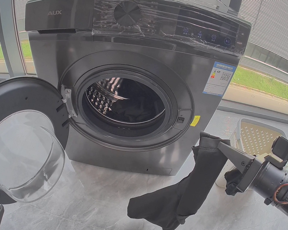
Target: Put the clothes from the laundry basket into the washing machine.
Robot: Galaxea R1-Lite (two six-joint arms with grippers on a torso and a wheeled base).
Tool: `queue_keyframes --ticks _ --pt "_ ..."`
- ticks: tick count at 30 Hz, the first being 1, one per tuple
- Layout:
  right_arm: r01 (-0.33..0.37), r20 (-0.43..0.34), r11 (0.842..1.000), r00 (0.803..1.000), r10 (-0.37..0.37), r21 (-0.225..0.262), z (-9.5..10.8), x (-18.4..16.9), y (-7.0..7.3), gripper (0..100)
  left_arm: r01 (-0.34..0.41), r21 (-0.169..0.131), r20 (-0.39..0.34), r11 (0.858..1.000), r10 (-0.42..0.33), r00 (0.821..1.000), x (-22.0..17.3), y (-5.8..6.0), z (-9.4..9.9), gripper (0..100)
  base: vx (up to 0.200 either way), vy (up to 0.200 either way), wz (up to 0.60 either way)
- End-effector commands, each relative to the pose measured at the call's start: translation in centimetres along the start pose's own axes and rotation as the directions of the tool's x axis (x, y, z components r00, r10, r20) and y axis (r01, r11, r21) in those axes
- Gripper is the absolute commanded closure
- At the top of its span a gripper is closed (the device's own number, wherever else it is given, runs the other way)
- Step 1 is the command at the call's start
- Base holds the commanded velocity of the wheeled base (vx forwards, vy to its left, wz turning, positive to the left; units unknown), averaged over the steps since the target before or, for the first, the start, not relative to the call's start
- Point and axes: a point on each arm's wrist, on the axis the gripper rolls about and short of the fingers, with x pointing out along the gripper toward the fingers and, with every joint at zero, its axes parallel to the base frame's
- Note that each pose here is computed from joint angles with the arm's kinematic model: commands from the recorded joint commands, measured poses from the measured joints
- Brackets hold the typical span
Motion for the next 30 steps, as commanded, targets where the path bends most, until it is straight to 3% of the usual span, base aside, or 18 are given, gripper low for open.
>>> queue_keyframes --ticks 1,8,13,19,30 --pt "-0.005 -0.034 1.0 0.999 0.005 -0.001 -0.5 0.0 -0.5 100 -0.001 0.0 0.001 1.0 0.001 1.0 0.0 0.0 -0.5 0 0.0 0.0 0.0" --pt "0.012 -0.065 1.0 0.998 -0.012 -0.007 -1.5 -0.5 -1.3 100 -0.002 0.001 0.001 1.0 0.002 1.0 0.0 0.0 -0.5 0 0.0 0.0 0.0" --pt "-0.007 -0.062 1.0 0.998 0.007 -0.007 -1.3 -0.8 -1.2 100 -0.002 0.001 0.001 1.0 0.002 1.0 0.0 0.0 -0.5 0 0.0 0.0 0.0" --pt "0.016 -0.021 1.0 1.0 -0.016 -0.002 -0.3 -0.8 -1.7 100 -0.002 0.001 0.001 1.0 0.002 1.0 0.0 0.0 -0.5 0 0.0 0.0 0.0" --pt "0.038 -0.023 0.999 0.999 -0.038 0.0 -0.3 -1.0 -2.6 100 -0.002 0.001 0.001 1.0 0.002 1.0 0.0 0.0 -0.5 0 0.0 0.0 0.0"
